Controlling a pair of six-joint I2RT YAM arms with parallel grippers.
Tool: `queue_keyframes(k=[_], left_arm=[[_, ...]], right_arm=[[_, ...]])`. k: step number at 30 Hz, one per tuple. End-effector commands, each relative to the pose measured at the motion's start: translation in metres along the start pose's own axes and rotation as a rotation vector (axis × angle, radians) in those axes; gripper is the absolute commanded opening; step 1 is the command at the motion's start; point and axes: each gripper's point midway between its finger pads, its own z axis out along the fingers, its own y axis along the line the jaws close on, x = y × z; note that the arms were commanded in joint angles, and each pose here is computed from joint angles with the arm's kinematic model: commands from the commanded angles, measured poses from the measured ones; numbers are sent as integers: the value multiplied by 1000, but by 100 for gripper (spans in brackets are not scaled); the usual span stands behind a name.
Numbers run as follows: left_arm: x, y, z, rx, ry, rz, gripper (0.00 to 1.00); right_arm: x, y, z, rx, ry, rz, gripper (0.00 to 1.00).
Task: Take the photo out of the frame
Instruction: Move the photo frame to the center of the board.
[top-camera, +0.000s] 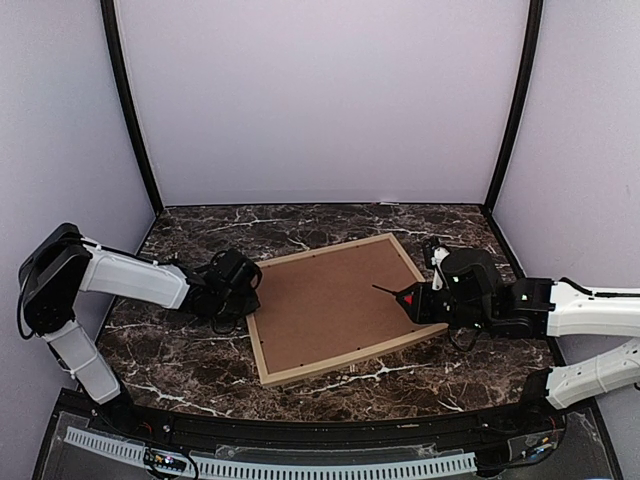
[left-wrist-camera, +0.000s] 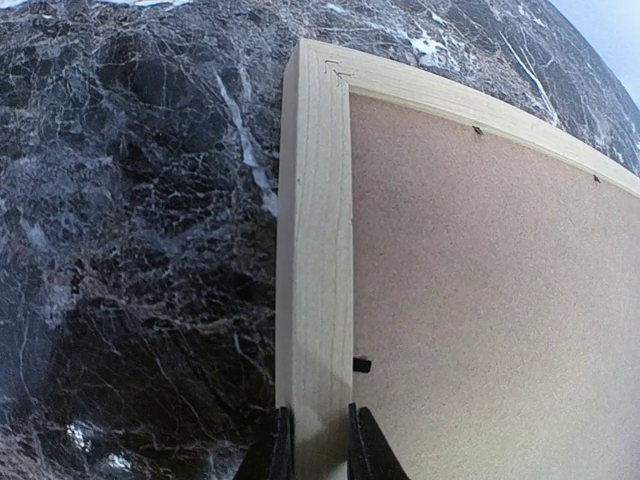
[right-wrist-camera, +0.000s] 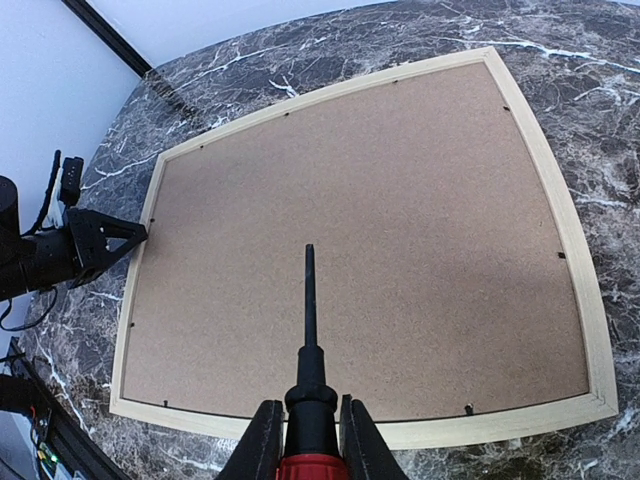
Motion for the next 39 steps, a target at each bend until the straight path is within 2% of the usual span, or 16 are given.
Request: queue_keyframes(k=[1,10,17,20,24,28,32,39], left_arm=[[71,30,5,-90,230,-1,17],[83,-21,7,85,253,19,26],[78,-25,-9,164,230,25,52],[73,-27,-18,195,216,41,56],[64,-27,-35,228,173,133,65],[59,-11,-51,241,131,225,65],[72,10,-63,305,145,321,62],[93,4,-86,503,201,407,53]], right_arm=[[-10,8,-3,-39,-37,28,0],[-7,7,-4,-42,-30,29,0],[-5,12,-2,-67,-23,35,0],[-5,19,0,-97,-15,29,0],[-4,31,4,-134,-1,14,0],[-3,41,8,-169,13,6,0],[2,49,16,-195,35,0,0],[19,80,35,-286,116,-44,0]])
